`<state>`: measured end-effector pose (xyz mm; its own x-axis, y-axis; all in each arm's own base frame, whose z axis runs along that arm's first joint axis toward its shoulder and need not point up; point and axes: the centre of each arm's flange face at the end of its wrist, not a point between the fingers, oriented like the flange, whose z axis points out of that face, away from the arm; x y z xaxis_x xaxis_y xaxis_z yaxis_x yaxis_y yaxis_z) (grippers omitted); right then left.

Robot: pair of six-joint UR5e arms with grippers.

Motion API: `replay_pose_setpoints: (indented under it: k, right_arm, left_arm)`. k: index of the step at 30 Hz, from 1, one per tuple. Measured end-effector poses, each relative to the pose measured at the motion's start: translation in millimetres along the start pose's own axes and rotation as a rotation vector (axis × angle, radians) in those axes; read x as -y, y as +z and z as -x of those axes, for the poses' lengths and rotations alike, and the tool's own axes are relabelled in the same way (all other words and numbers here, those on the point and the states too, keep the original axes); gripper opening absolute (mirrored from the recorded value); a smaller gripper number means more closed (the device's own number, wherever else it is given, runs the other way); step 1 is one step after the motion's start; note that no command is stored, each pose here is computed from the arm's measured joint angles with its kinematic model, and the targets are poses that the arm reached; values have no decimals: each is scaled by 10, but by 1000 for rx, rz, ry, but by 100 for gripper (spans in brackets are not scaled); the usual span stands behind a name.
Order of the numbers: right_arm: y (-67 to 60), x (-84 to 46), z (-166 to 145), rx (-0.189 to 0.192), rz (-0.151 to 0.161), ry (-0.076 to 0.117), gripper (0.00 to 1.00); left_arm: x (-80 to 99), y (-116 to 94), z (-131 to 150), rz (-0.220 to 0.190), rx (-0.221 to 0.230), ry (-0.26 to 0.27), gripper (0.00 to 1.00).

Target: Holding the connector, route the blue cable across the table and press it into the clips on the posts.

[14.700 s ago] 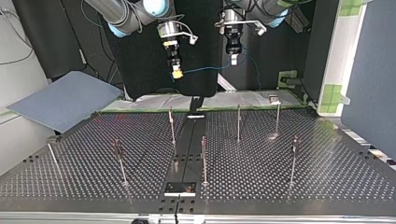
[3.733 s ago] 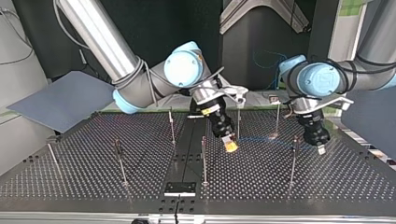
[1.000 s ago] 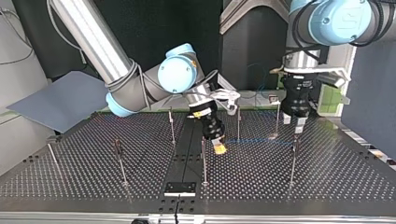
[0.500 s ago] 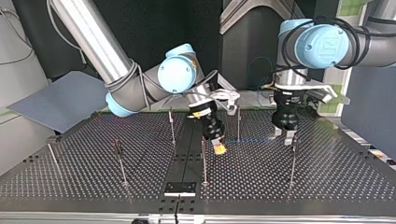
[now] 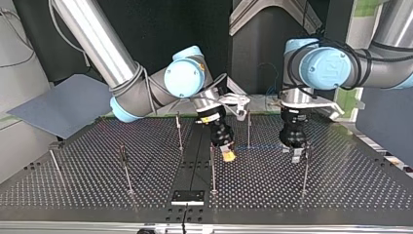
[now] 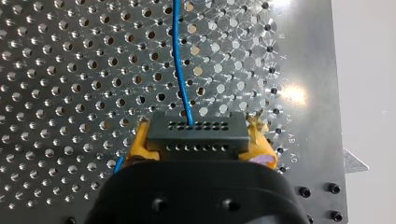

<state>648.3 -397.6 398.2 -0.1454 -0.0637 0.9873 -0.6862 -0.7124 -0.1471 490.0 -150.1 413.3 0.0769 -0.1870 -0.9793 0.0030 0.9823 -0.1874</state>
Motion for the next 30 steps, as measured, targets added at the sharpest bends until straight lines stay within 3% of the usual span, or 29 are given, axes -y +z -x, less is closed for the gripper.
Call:
replay_pose_setpoints:
  k: [9,16,18,19,21,22,23,25,30]
  right_arm:
    - [1,-1,0,0,0,0,0]
    - [1,1,0,0,0,0,0]
    - [1,1,1,0,0,0,0]
    - [1,0,2,0,0,0,0]
    - [1,1,1,0,0,0,0]
    - [1,1,2,0,0,0,0]
    - [1,1,2,0,0,0,0]
    - [1,0,2,0,0,0,0]
    - [1,0,7,1,0,0,0]
  left_arm:
    - [36,198,-182,11,-19,2,100]
    - [29,225,-236,22,-23,3,100]
    - [28,225,-237,26,-22,3,64]
    - [26,225,-237,29,-21,3,64]
    - [20,222,-237,40,-20,5,30]
    - [17,220,-237,46,-20,7,30]
    - [15,217,-238,51,-20,9,5]
    - [6,212,-239,66,-20,12,0]
    - [3,189,-249,83,-31,16,0]
